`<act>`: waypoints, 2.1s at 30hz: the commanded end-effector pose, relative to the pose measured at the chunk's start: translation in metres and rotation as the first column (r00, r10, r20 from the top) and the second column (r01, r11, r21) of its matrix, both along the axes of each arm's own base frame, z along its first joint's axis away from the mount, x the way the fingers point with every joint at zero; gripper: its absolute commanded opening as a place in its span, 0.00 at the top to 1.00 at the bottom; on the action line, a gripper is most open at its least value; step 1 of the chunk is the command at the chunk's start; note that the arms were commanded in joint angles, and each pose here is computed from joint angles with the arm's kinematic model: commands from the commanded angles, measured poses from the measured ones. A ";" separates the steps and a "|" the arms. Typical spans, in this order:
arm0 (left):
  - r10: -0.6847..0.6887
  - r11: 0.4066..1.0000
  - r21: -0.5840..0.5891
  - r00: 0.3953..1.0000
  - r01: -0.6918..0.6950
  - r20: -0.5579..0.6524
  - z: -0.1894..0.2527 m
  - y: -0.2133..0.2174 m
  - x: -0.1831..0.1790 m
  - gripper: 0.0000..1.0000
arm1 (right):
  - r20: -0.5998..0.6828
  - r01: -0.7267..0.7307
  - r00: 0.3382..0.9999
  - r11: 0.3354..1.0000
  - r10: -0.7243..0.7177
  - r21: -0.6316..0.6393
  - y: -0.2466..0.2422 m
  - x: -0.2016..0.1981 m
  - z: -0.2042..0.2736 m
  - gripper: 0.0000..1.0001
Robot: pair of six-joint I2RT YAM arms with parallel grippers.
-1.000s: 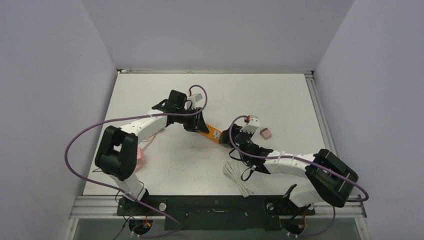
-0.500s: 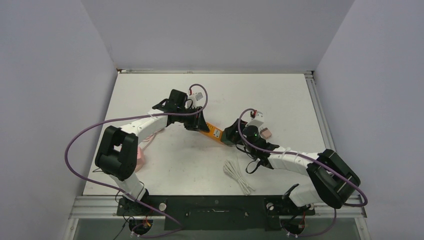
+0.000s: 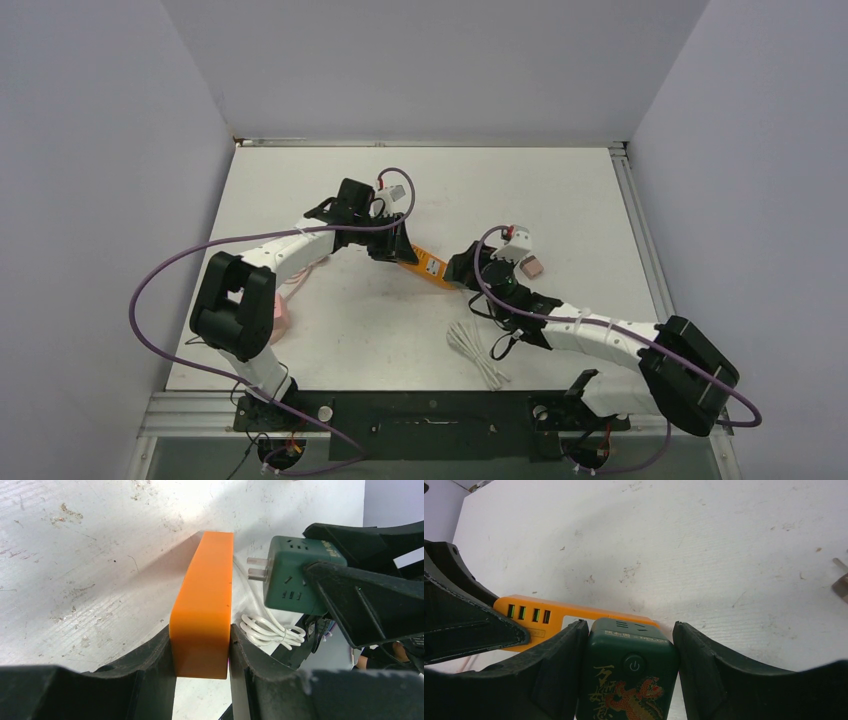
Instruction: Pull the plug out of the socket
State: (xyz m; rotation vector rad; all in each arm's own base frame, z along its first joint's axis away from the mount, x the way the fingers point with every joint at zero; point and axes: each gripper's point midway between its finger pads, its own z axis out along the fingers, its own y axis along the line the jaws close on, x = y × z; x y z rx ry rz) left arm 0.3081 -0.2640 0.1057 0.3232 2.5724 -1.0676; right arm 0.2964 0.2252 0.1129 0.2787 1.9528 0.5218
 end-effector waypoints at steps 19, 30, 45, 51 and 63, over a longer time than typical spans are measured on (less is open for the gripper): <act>0.313 0.950 -0.067 0.941 -0.306 0.131 0.011 0.034 0.130 1.00 | -0.053 0.196 0.980 0.977 -0.192 0.084 -0.147 0.042 -0.017 0.95; 0.357 0.933 -0.008 0.925 -0.360 0.129 -0.016 0.062 0.162 0.74 | -0.073 0.282 0.957 0.959 -0.279 0.029 -0.172 0.029 -0.036 0.70; 0.400 0.846 0.225 0.855 -0.483 0.329 0.014 0.120 0.165 0.06 | 0.009 0.291 0.957 0.957 -0.291 0.016 -0.180 0.024 -0.018 0.11; 0.375 0.832 0.222 0.810 -0.509 0.450 0.057 0.136 0.151 0.04 | 0.046 0.299 0.953 0.954 -0.299 0.013 -0.183 0.021 -0.008 0.00; 0.305 0.690 0.581 0.901 -0.432 0.308 -0.012 0.213 0.053 0.02 | 0.054 0.321 0.946 0.947 -0.320 -0.001 -0.189 0.019 -0.008 0.00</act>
